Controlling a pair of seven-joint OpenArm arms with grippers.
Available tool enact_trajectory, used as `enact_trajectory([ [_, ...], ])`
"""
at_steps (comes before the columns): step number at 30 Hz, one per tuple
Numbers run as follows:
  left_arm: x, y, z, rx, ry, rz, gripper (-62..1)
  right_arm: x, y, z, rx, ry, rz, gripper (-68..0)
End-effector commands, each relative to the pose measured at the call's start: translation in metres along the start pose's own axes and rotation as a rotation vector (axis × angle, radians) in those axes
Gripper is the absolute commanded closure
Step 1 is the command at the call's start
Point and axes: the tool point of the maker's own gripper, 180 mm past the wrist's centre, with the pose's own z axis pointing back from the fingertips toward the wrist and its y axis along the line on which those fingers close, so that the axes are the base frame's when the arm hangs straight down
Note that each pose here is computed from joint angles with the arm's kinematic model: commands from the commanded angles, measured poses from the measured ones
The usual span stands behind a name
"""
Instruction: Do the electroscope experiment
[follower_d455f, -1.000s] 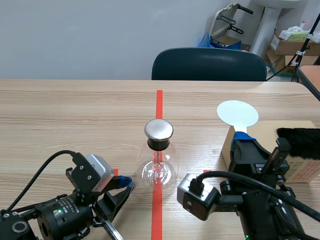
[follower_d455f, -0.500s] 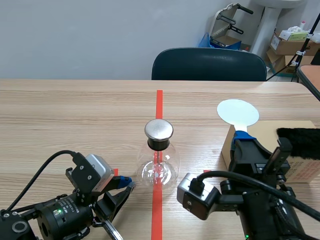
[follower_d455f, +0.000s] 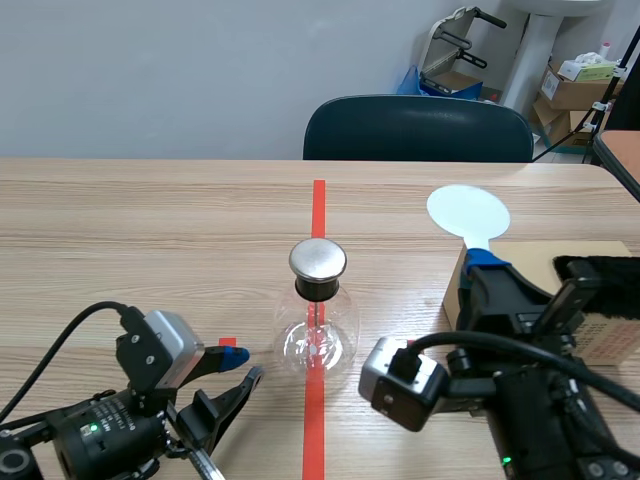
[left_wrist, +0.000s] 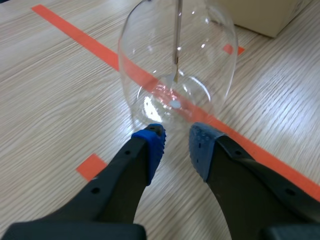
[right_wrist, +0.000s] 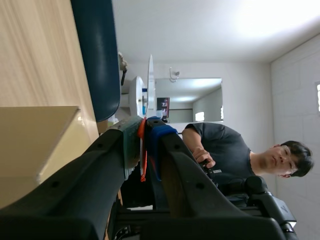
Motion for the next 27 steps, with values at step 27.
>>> enact_trajectory([
  [27, 0.073, -0.014, 0.067, -0.096, -0.097, 0.029, -30.4, -0.044, 0.01, 0.033, -0.042, -0.005, -0.049, -0.9],
])
